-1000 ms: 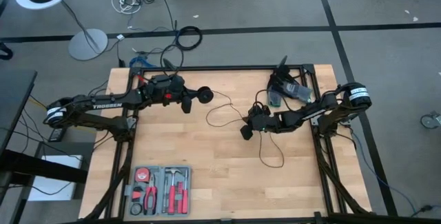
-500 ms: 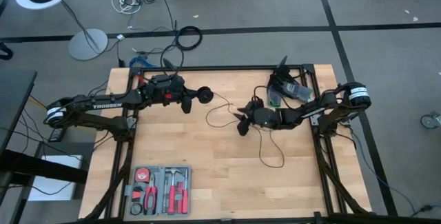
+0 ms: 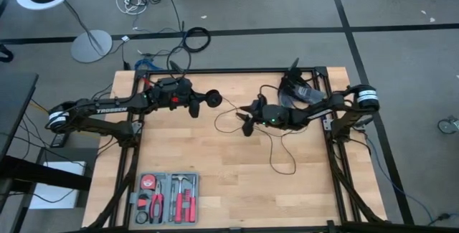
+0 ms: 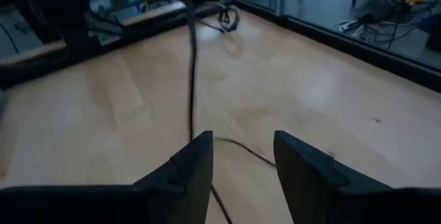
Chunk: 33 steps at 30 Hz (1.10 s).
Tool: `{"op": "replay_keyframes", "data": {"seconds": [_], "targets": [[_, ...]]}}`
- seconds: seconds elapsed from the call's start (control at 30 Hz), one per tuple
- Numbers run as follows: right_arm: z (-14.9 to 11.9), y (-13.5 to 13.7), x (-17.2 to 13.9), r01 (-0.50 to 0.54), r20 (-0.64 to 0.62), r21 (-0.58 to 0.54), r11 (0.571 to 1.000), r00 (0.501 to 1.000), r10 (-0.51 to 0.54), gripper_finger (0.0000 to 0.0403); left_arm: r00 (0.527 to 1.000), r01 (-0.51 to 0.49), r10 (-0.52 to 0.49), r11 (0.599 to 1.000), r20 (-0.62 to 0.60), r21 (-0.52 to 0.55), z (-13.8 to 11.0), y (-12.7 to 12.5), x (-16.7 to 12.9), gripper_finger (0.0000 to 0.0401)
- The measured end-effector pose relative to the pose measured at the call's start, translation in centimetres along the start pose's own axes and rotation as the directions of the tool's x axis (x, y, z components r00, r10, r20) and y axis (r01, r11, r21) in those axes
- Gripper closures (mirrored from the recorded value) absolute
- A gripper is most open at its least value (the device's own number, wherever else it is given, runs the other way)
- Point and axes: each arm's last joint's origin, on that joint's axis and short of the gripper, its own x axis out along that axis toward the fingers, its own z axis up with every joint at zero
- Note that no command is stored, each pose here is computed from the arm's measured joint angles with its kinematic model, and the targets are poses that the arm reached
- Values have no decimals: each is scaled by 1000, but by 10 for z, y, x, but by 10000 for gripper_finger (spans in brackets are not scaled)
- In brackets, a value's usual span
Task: Coil cords
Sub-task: Coil the black wire onto the black spool
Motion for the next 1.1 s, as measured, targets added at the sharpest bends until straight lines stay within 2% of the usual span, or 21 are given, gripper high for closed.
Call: {"op": "replay_keyframes", "data": {"seconds": [0.33, 0.5, 0.6, 0.73, 0.93, 1.1], "targets": [[-1, 4, 12, 3, -3, -13, 1000, 1000, -3, 256, 1000, -3, 3, 1000, -6, 0, 0, 0, 0, 401], [-2, 3, 12, 7, -12, -20, 1000, 1000, -8, 295, 1000, -7, 7, 1000, -16, -1, -1, 1, 0, 401], [-3, 1, 10, 30, -44, -67, 997, 998, -33, 327, 1000, -7, 7, 1000, -16, -1, -1, 1, 0, 401], [7, -1, 2, 44, -49, -94, 995, 998, -49, 358, 1000, -11, 11, 1000, -28, -2, -3, 1, 0, 401], [31, -2, -14, 33, 14, -30, 999, 999, -33, 396, 999, -19, 19, 1000, -28, -2, -3, 1, 0, 401], [38, -1, -20, 19, 40, -4, 1000, 999, -19, 385, 1000, -19, 19, 1000, -22, -1, -2, 1, 0, 401]]}}
